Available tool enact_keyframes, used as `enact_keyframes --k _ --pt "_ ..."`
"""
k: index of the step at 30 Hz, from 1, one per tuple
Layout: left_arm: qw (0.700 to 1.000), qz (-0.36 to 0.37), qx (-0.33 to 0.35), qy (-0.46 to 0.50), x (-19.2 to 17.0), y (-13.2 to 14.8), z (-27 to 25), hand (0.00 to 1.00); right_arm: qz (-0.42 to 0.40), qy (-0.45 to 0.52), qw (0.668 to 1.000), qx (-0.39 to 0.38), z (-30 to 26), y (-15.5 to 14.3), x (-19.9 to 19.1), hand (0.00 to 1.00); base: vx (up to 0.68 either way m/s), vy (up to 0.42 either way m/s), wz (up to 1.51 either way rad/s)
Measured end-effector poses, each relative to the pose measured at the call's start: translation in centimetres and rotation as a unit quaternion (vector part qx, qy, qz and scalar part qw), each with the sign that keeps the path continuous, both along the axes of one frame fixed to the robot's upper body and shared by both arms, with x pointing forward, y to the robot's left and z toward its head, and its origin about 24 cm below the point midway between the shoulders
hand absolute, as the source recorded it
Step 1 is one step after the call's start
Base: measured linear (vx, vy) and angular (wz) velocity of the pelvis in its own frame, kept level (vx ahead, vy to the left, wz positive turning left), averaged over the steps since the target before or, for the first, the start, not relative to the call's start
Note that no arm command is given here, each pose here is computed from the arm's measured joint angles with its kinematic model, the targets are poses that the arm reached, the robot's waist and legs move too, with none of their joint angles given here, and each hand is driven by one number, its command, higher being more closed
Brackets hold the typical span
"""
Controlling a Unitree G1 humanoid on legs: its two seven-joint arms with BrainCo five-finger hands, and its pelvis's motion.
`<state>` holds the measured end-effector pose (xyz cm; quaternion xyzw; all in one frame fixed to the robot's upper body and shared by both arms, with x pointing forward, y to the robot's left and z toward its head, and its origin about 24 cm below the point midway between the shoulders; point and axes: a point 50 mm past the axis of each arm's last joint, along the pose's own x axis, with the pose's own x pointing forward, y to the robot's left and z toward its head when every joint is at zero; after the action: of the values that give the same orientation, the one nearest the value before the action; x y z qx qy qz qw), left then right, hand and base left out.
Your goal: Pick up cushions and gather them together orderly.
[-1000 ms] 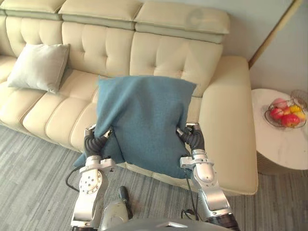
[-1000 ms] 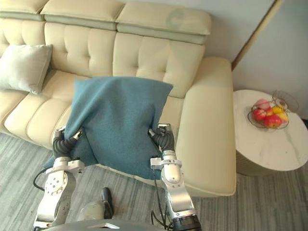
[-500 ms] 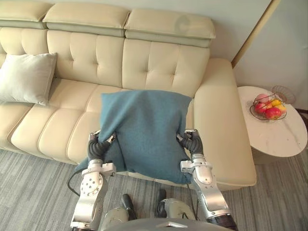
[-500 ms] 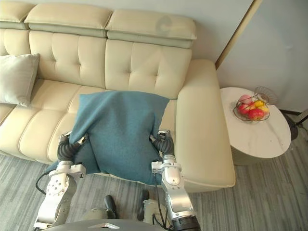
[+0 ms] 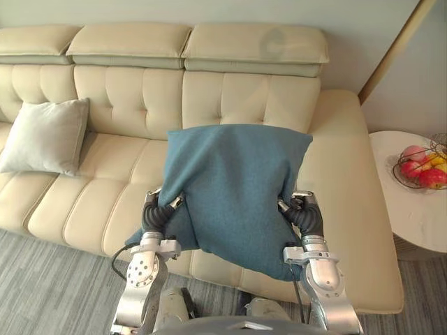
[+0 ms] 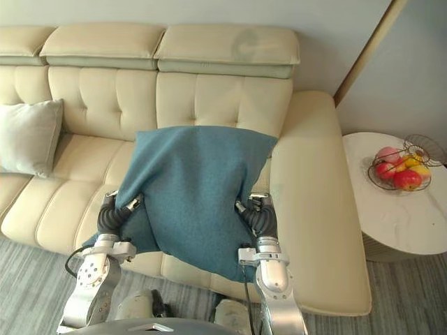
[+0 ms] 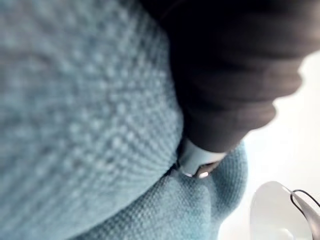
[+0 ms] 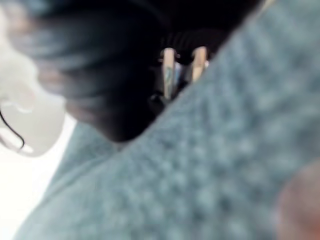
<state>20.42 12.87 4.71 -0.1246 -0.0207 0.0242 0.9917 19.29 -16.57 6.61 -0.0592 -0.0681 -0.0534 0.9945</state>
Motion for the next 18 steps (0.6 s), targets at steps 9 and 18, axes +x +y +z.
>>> enact_keyframes --k 9,18 --pt "1.000 -0.001 0.022 0.017 -0.5 0.6 -0.7 1.00 -0.020 0.038 0.999 0.033 -2.0 0.3 0.4 1.00 0.14 0.236 -0.40" --pt "0.997 0.012 0.059 0.046 -0.4 1.0 -2.0 1.00 -0.022 0.094 0.995 0.023 -4.8 0.6 1.6 1.00 0.01 0.048 -0.21"
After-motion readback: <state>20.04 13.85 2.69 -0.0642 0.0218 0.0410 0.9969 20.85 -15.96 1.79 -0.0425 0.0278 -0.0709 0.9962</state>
